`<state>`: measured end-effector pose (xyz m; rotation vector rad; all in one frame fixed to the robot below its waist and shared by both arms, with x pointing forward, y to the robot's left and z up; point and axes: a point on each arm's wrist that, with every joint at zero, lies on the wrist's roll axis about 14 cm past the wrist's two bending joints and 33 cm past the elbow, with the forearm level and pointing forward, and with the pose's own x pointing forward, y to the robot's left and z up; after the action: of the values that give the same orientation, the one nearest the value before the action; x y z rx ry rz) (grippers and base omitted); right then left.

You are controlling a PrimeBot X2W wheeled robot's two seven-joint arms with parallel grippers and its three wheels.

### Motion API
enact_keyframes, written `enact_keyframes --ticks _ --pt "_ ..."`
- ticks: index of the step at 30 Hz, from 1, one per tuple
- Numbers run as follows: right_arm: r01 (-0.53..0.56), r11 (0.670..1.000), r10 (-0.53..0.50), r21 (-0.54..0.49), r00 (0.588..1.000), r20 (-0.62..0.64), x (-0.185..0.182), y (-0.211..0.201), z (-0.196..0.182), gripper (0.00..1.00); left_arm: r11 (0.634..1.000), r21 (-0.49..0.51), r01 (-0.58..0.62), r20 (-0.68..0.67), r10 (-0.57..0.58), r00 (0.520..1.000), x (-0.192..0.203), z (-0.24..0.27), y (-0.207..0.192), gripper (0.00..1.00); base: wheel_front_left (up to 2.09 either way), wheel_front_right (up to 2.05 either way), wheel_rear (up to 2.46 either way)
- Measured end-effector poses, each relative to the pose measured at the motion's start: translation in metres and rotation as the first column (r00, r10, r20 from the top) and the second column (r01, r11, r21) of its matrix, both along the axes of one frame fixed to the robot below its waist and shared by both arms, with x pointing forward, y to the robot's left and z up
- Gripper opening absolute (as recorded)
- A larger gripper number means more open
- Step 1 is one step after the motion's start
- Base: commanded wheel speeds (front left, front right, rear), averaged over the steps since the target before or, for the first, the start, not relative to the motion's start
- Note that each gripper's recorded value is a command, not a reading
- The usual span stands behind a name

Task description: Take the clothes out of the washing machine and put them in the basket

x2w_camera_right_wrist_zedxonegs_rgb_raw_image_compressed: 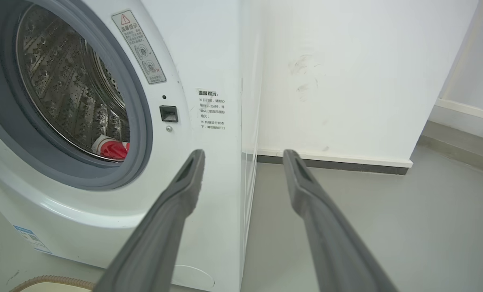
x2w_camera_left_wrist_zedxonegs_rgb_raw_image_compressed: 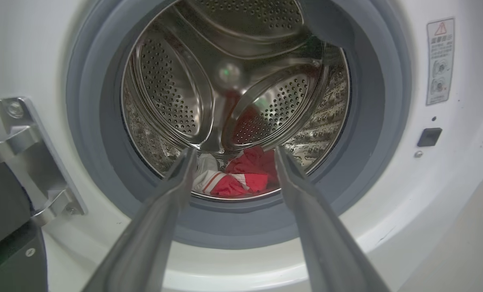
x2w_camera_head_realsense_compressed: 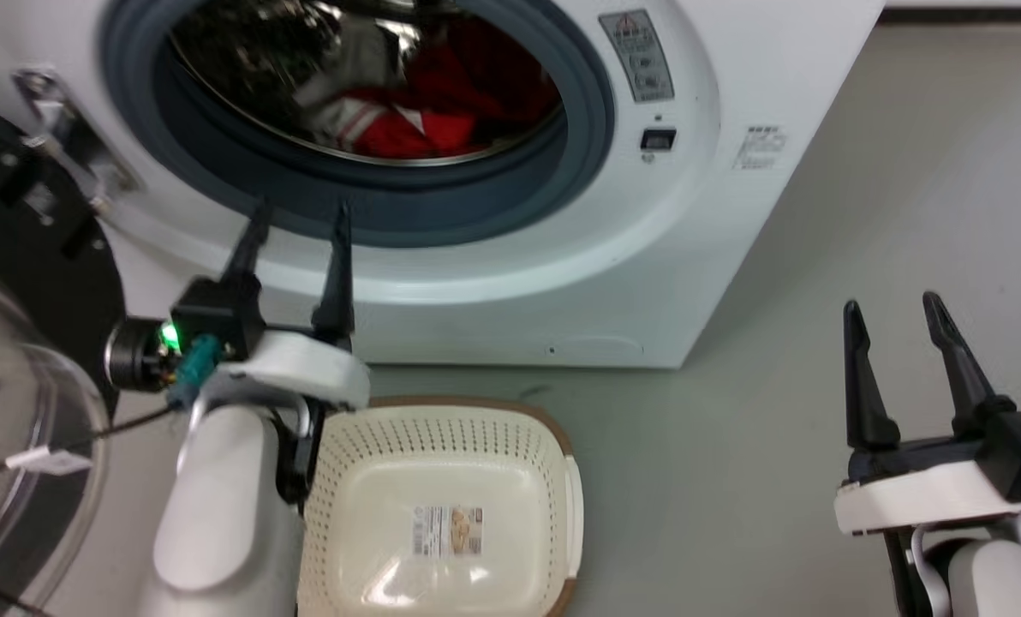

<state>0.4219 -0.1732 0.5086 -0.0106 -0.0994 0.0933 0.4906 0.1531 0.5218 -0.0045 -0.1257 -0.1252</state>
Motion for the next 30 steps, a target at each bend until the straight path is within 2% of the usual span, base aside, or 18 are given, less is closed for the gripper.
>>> enact_keyframes --ticks 15,24,30 --pt "0.014 1.000 -0.010 0.025 0.989 -0.148 0.042 -0.006 -0.074 1.00 0.999 0.010 0.034 -0.103 -0.033 0.994 0.122 -0.065 -0.017 1.00 0.00 0.00 0.00" --pt "0.070 0.997 -0.062 0.028 0.971 -0.229 0.036 -0.026 -0.103 1.00 0.997 0.019 0.080 -0.213 -0.074 0.974 0.185 -0.101 -0.038 1.00 0.00 0.00 0.00" --pt "0.087 0.995 -0.073 0.042 0.961 -0.265 0.030 -0.031 -0.114 1.00 0.994 0.037 0.104 -0.318 -0.087 0.944 0.219 -0.115 -0.049 1.00 0.00 0.00 0.00"
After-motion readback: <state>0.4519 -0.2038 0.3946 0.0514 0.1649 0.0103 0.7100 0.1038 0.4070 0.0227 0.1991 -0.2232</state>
